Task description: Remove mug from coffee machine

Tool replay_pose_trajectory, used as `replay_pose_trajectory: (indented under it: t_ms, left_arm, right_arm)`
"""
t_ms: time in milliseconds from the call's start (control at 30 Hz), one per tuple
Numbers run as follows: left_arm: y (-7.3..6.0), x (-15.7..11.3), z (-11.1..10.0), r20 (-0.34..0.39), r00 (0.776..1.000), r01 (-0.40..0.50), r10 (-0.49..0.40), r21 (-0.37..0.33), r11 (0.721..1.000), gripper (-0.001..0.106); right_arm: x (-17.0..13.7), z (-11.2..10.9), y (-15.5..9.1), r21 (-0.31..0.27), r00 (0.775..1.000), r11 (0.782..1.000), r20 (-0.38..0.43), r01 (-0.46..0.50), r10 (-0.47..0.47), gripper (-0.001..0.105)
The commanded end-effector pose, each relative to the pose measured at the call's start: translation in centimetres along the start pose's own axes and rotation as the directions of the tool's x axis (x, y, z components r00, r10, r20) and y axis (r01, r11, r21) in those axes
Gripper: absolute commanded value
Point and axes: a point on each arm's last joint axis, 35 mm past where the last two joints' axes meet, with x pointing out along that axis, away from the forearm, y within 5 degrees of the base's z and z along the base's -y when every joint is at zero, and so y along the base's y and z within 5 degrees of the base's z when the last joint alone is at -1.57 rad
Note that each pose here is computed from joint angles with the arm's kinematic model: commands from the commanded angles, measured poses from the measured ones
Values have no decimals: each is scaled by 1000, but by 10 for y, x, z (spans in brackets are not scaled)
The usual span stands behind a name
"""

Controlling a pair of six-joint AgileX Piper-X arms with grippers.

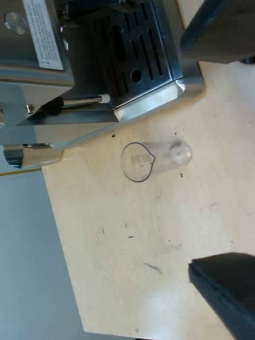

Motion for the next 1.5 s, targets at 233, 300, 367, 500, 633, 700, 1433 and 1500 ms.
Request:
replay_pose_trajectory:
  t_ms: [233, 300, 367, 500, 633, 700, 1433, 1500]
  left_arm:
    - [2, -45, -13, 117, 993, -12, 12, 0, 1000, 79]
    - [2, -54, -15, 148, 989, -9, 9, -1, 1000, 79]
    - [2, -65, -19, 188, 982, -6, 6, -1, 1000, 79]
    - [3, -82, -29, 238, 971, 1, 2, -13, 1000, 79]
    - [5, -98, -46, 234, 972, 1, 2, -13, 1000, 79]
    - [5, -106, -56, 227, 974, 0, 3, -13, 1000, 79]
    - [8, -108, -95, 133, 991, 24, -18, -41, 999, 79]
    - [8, -105, -95, 129, 991, 26, -20, -48, 998, 79]
  right_arm:
    - [-52, -21, -10, -9, 1000, 1000, 30, -1, 1, 63]
    - [-60, -25, -12, -6, 999, 1000, 44, 2, -1, 63]
    - [-69, -30, -13, -1, 998, 1000, 64, 5, -4, 63]
    - [-78, -36, -15, 2, 997, 1000, 74, 6, -6, 63]
    - [-88, -44, -17, 8, 996, 999, 80, 40, -40, 63]
    - [-91, -46, -19, 17, 993, 996, 77, 86, -87, 63]
    - [-119, -65, -25, 82, 978, 988, 157, 128, -140, 63]
    - [-120, -70, -25, 71, 982, 989, 131, 126, -135, 63]
